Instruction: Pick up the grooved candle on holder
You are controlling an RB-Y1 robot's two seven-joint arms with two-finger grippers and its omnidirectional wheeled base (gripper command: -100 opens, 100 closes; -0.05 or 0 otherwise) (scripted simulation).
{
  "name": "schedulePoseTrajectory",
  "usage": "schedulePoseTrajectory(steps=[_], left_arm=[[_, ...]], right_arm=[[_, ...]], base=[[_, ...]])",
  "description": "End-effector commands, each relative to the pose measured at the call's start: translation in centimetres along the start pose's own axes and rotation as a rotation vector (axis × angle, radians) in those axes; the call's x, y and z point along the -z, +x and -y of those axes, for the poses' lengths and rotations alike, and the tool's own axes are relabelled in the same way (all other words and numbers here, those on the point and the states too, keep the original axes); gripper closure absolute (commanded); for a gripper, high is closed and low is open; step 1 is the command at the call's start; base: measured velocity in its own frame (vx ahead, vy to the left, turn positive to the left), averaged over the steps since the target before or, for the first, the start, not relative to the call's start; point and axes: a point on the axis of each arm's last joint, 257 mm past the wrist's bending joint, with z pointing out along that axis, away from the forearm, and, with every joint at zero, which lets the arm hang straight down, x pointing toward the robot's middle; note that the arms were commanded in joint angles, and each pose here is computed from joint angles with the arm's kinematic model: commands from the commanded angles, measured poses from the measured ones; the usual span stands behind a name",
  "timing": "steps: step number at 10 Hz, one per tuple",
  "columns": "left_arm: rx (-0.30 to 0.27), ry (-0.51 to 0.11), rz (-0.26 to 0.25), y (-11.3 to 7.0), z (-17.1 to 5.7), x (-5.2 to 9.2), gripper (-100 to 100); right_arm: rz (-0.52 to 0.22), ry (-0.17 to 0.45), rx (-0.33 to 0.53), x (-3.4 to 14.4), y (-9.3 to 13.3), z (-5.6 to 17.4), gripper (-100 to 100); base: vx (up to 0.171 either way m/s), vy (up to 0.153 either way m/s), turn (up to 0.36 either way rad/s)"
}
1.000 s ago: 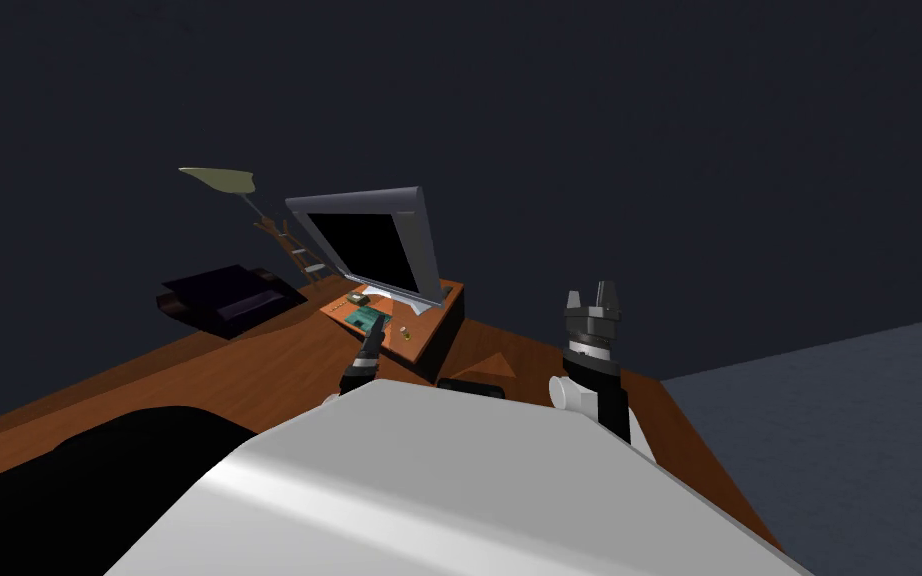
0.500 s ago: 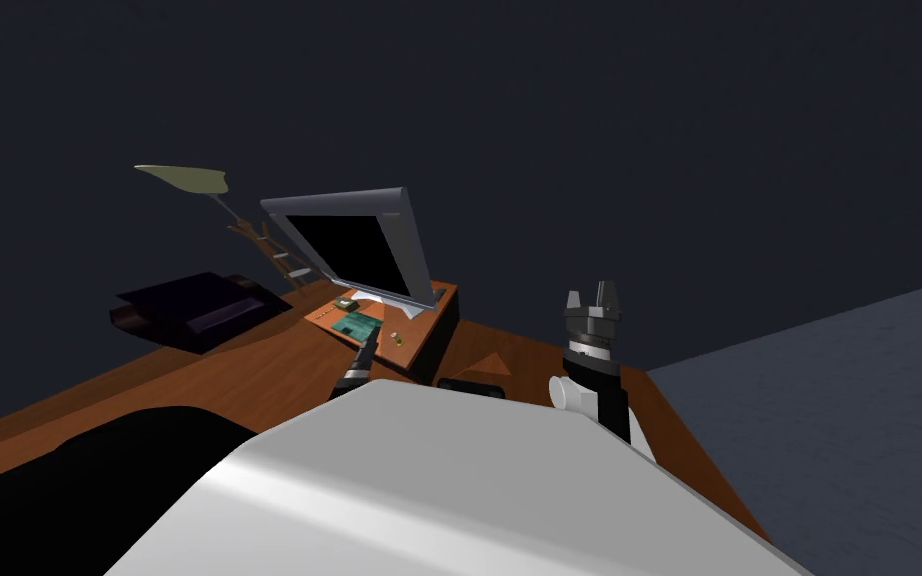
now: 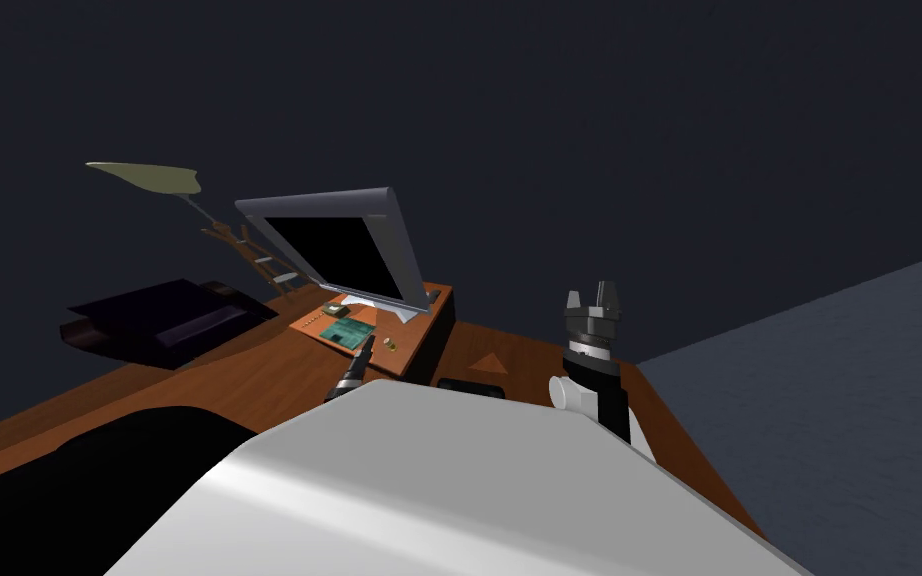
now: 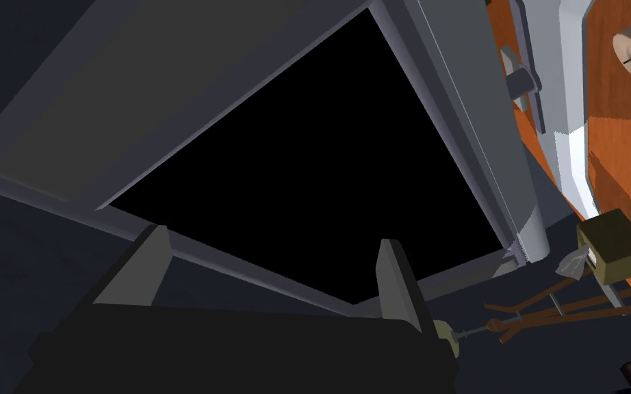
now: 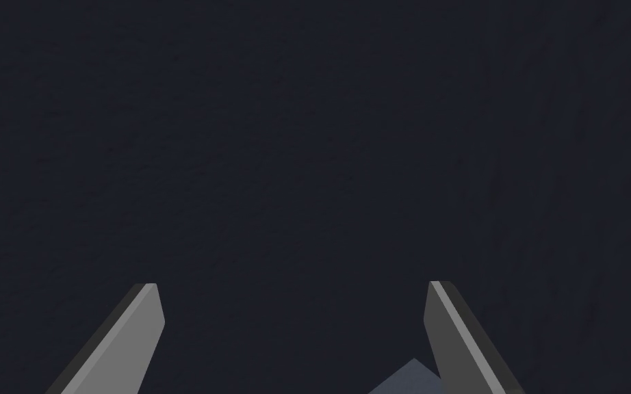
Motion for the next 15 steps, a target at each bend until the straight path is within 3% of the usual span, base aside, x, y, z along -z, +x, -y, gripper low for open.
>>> schedulePoseTrajectory(steps=[1, 5, 9, 11, 14, 15], left_arm=[[-0.013, -0.035, -0.007, 0.2, -1.6, 0.7, -100], [-0.065, -0.134, -0.023, 0.2, -5.8, 3.1, -100], [-0.137, -0.265, -0.049, 0.2, -10.9, 6.6, -100], [-0.134, -0.284, -0.055, 0.5, -11.5, 7.2, -100], [-0.173, -0.374, -0.078, 0.8, -14.7, 10.0, -100], [-0.172, -0.380, -0.080, 0.8, -14.9, 10.2, -100]], right_arm=[[0.000, 0.000, 0.000, 0.0, 0.0, 0.0, 0], [0.000, 0.000, 0.000, 0.0, 0.0, 0.0, 0], [0.000, 0.000, 0.000, 0.0, 0.0, 0.0, 0], [0.000, 0.000, 0.000, 0.0, 0.0, 0.0, 0], [0.000, 0.000, 0.000, 0.0, 0.0, 0.0, 0], [0.000, 0.000, 0.000, 0.0, 0.0, 0.0, 0]], base=[[0.036, -0.006, -0.054], [0.050, -0.004, -0.090], [0.072, 0.003, -0.112], [0.033, 0.005, -0.041], [0.047, 0.005, -0.097], [0.052, 0.018, -0.075]])
